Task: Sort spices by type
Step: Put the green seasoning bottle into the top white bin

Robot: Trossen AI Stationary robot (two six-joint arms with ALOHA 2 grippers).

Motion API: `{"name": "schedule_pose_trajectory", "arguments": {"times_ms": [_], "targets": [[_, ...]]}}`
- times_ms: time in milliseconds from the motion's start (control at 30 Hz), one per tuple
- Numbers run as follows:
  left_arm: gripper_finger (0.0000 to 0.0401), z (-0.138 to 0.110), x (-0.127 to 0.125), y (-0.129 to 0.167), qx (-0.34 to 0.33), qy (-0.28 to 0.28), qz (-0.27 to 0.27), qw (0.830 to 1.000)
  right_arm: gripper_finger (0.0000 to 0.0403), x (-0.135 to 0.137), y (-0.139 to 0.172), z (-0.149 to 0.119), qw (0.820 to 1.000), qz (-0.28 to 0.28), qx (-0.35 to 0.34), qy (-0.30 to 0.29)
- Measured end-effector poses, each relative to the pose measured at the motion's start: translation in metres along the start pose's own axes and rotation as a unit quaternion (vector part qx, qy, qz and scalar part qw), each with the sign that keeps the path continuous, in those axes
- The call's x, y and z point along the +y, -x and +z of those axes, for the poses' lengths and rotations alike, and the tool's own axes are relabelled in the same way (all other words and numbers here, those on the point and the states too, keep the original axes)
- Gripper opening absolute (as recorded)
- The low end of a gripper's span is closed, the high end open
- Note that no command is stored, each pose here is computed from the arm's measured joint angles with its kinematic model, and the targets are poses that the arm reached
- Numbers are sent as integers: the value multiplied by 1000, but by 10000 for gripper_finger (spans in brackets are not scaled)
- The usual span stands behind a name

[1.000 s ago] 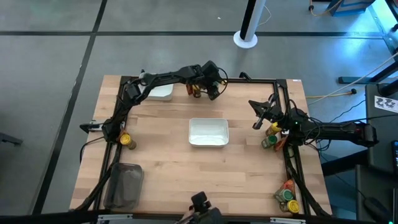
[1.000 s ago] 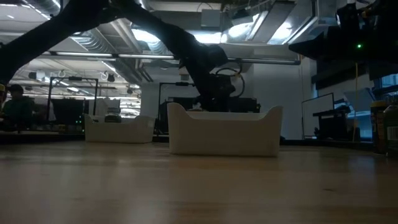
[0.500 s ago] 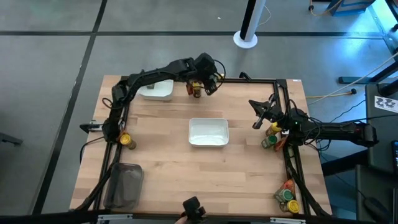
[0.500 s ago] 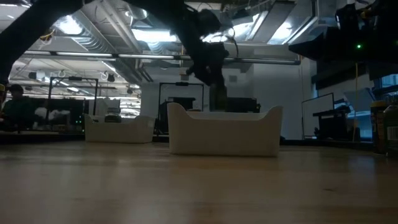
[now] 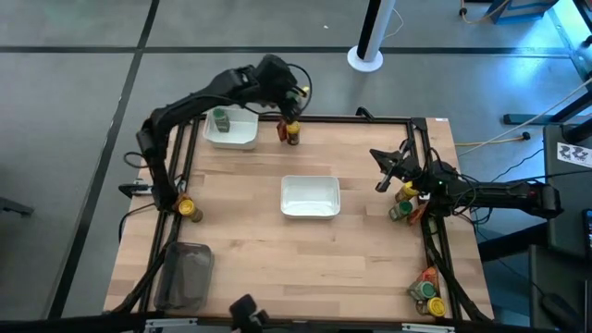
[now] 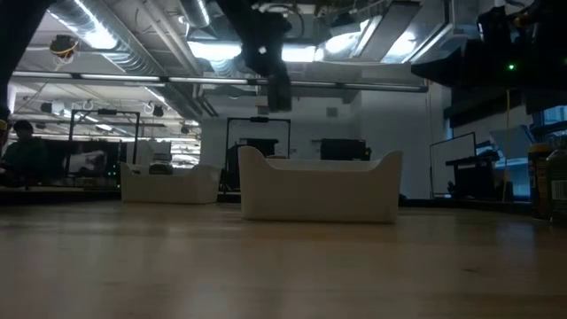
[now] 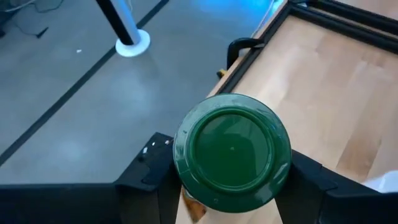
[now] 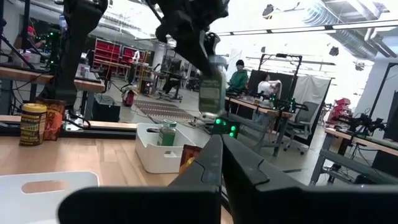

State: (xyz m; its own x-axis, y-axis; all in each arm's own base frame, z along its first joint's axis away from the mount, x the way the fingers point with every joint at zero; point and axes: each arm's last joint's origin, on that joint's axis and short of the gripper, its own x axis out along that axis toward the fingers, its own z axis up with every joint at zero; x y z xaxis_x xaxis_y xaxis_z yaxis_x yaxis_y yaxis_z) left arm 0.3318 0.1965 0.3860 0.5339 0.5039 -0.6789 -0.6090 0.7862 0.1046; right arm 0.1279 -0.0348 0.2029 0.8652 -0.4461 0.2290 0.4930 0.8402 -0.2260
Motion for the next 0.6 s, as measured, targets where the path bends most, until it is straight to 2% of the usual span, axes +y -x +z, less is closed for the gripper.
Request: {"name": "schedule_pose_trajectory", "arguments": {"times_ms": [100, 300, 600], "targets": [[183, -3, 9, 13, 9, 9, 9, 1000, 12, 0, 0, 0, 1000, 0, 1, 0], [182, -11, 30, 39, 37, 38, 63, 997, 12, 0, 0, -1, 1000, 2, 5, 1], [183, -22, 56, 48, 79, 75, 105, 988, 12, 0, 0, -2, 1000, 2, 8, 1]]}}
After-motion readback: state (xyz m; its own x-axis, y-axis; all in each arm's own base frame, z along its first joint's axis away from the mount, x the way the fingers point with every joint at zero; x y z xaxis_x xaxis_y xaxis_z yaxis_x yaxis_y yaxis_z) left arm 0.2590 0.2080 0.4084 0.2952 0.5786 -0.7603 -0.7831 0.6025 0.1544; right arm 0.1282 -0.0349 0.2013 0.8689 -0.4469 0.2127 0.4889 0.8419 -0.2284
